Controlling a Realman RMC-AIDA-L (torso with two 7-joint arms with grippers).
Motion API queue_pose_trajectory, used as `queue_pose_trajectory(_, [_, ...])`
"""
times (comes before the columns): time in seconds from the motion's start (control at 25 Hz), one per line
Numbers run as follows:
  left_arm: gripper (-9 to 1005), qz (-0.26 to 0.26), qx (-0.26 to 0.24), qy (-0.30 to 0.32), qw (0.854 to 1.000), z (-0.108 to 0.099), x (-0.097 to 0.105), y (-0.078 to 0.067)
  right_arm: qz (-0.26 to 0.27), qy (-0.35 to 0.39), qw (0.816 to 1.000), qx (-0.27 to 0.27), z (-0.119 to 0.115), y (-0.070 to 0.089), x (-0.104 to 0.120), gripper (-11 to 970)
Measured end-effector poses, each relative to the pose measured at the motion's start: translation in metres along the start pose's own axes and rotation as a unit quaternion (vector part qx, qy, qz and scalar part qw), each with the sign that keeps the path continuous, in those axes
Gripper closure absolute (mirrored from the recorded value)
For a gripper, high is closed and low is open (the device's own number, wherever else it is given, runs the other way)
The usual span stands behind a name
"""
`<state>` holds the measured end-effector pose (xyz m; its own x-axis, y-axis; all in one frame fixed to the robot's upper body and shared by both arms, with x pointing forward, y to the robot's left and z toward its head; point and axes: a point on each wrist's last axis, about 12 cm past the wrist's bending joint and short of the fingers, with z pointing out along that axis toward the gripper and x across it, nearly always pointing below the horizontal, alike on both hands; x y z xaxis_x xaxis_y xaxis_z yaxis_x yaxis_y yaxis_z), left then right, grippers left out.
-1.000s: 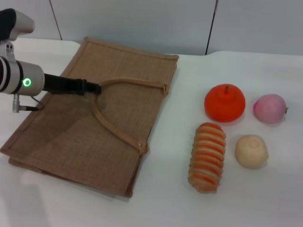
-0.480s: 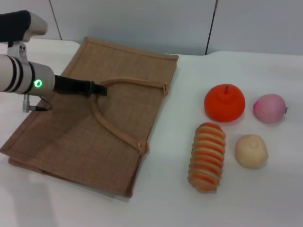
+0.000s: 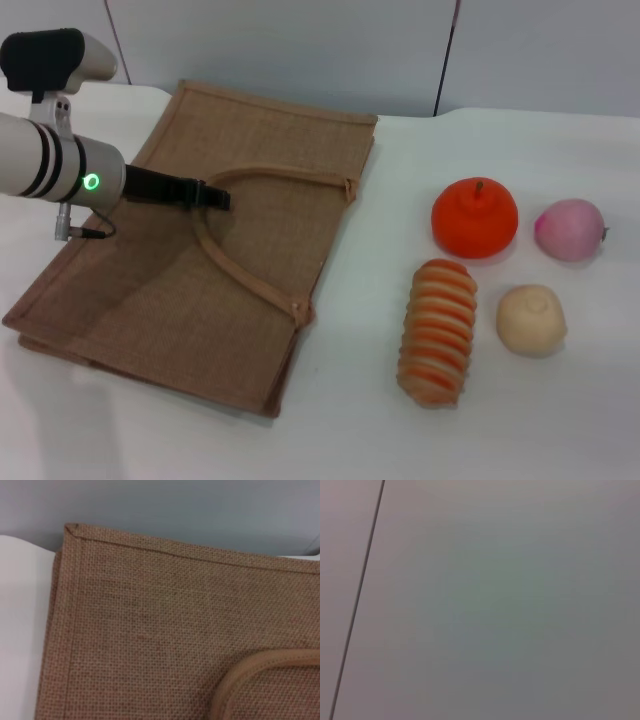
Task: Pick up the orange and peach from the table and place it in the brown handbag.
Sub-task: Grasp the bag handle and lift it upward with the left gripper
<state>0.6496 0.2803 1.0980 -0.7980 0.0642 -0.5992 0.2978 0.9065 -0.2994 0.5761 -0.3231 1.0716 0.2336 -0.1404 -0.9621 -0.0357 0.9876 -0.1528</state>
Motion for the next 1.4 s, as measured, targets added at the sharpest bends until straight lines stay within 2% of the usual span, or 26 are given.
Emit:
queue_pose_trajectory(0.36, [423, -0.011, 0.002, -0.007, 1.0, -0.0006, 0.0, 0.0011, 0.0, 0.001, 1.0, 0.001, -0.0009, -0.0004, 0.0004, 108])
queue_pose_trajectory(0.56, [677, -0.01, 0.001, -0.004, 1.0, -0.0004, 0.0006, 0.0012, 0.0, 0.0, 1.0, 0.001, -0.0009, -0.0005, 0.0001, 108])
queue_pose_trajectory(0.8, [864, -0.009, 0.0, -0.001, 1.0, 0.0003, 0.0012, 0.0006, 0.001, -0.001, 1.0, 0.0, -0.0001, 0.0004, -0.0002, 108])
queue_pose_trajectory(1.08, [869, -0.01, 0.002, -0.024, 1.0, 0.0012, -0.0016, 0.0, 0.0, -0.001, 1.0, -0.002, -0.0003, 0.0007, 0.0, 108])
queue_pose_trajectory(1.16, [869, -0.013, 0.015, -0.043, 0.999, 0.0006, -0.002, -0.0007, 0.0, 0.0, 1.0, -0.002, -0.0008, 0.0006, 0.0002, 107])
queue_pose_trajectory(1.4, [869, -0.005, 0.097, -0.119, 0.988, -0.0078, 0.0015, -0.0067, 0.001, 0.001, 1.0, -0.002, -0.0014, 0.0006, 0.0007, 107])
